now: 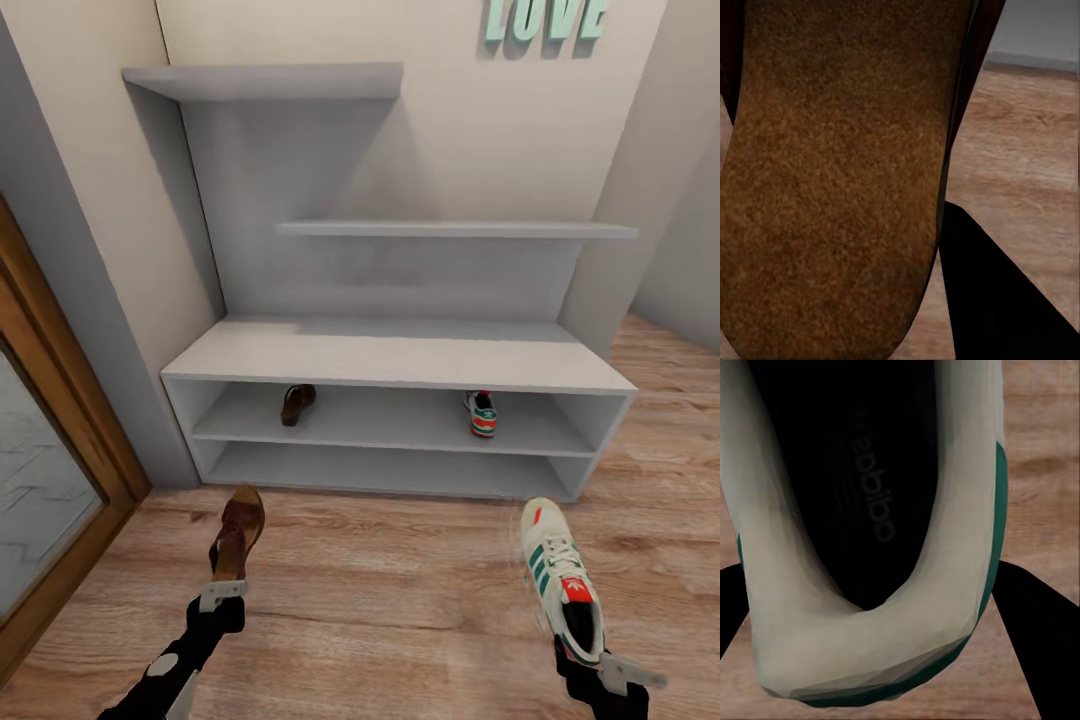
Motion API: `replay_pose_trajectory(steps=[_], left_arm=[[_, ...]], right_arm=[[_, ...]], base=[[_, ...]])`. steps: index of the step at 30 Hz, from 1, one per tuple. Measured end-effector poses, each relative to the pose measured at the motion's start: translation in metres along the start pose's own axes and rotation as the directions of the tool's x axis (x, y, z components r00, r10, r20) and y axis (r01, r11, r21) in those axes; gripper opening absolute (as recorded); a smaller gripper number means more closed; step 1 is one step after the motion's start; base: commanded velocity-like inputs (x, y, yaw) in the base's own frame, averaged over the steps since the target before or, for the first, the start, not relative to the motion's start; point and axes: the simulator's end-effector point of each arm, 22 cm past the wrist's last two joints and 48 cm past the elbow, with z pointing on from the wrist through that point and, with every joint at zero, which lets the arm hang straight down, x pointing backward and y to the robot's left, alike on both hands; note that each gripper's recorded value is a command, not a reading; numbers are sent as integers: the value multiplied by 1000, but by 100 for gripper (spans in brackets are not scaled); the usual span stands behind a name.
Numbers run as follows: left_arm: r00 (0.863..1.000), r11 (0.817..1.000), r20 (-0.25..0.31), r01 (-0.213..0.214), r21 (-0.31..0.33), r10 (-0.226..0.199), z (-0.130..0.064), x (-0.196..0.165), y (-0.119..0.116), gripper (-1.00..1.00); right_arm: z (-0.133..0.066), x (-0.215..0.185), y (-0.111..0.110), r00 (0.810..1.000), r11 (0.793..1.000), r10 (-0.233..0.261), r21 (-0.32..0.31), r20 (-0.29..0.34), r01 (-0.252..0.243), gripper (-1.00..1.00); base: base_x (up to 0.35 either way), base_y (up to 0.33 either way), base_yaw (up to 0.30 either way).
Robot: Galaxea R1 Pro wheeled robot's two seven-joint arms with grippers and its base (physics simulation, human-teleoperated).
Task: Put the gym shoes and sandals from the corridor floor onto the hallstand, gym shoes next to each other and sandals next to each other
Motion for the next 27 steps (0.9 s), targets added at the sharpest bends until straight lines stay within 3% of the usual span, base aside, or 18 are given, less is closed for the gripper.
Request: replay_pose_trajectory(steps=[3, 4, 8, 13, 17, 22, 27], left_arm=[[996, 1000, -93, 1, 17, 0, 13, -15, -10, -100], [994, 1000, -107, 2, 20, 0, 15, -19, -12, -100], [986, 998, -166, 13, 56, -3, 33, -65, -44, -100], [978, 995, -200, -46, 92, 63, 43, -101, -72, -100], [971, 991, -220, -66, 118, 91, 47, -126, -94, -100], [969, 992, -226, -80, 98, 100, 51, -156, -101, -100], [970, 994, -219, -88, 64, 100, 53, -167, -94, -100]], right_arm=[[-1, -9, -79, 999, 989, 32, 145, 17, -35, -100], [-1, -10, -92, 999, 986, 31, 166, 19, -34, -100], [-10, -15, -179, 998, 950, 62, 307, -7, -57, -100], [-17, -16, -236, 992, 920, 97, 387, -76, -60, -100], [-30, -20, -278, 984, 881, 153, 464, -91, -94, -100], [-51, -40, -326, 976, 819, 209, 556, -54, -145, -100], [-83, -48, -374, 958, 734, 286, 647, -20, -206, -100]], base=[[0, 0, 0], [0, 0, 0], [0, 0, 0], [0, 0, 0], [0, 0, 0], [0, 0, 0], [0, 0, 0]])
